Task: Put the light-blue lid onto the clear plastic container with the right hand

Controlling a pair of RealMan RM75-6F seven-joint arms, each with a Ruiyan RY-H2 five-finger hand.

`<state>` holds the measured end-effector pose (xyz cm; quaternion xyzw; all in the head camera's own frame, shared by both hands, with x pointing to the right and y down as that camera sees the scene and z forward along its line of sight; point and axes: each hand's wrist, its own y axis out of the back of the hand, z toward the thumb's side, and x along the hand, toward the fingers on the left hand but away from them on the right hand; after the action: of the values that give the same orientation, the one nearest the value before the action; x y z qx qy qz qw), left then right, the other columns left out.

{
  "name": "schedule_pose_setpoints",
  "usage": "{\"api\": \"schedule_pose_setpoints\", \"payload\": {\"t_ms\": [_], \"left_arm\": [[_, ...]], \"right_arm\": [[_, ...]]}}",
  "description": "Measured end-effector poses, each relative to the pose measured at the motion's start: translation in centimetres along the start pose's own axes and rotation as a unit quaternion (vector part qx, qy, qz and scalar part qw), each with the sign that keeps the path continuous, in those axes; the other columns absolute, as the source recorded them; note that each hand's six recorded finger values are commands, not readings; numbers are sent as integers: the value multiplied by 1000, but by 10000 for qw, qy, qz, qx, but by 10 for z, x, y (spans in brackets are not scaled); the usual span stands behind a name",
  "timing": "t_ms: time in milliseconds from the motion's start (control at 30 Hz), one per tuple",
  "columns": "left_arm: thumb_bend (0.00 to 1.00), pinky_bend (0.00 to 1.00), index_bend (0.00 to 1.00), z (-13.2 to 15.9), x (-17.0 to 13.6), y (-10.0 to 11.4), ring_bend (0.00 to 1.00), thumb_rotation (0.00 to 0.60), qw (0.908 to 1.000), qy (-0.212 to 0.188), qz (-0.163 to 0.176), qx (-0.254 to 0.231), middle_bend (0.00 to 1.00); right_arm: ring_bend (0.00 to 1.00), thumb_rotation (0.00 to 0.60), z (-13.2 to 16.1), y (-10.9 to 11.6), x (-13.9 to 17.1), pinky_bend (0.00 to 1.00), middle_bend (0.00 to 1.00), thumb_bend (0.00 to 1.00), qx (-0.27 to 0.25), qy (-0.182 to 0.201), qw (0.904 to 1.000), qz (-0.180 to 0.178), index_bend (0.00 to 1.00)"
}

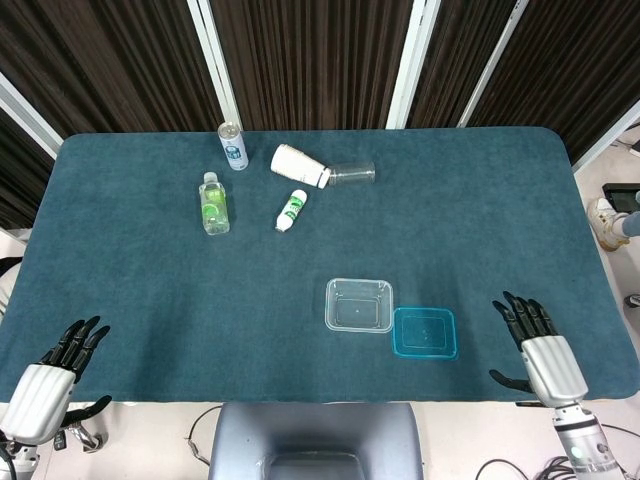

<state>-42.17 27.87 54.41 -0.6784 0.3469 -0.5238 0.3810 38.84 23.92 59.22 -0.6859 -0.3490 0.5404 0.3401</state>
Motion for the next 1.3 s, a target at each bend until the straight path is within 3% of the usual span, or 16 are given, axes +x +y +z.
{"api": "schedule_pose_setpoints", "payload": {"t_ms": [200, 567, 1300], "left_arm": [[442, 373, 88, -1, -1, 1, 0, 600, 10000, -14, 5, -50, 0], [442, 374, 90, -4, -2, 5, 0, 600, 9999, 6, 45, -122, 0], [442, 374, 91, -4, -3, 6, 0, 600, 9998, -28, 55, -166, 0]], "right_arm": [[0, 600, 5, -16, -24, 101, 0, 116, -53, -174, 9974, 696, 0], [0, 600, 25, -41, -63, 101, 0, 116, 61, -299, 9905, 1338, 0], [4, 600, 53, -74, -91, 135, 14, 116, 19, -261, 9820, 1872, 0]]}}
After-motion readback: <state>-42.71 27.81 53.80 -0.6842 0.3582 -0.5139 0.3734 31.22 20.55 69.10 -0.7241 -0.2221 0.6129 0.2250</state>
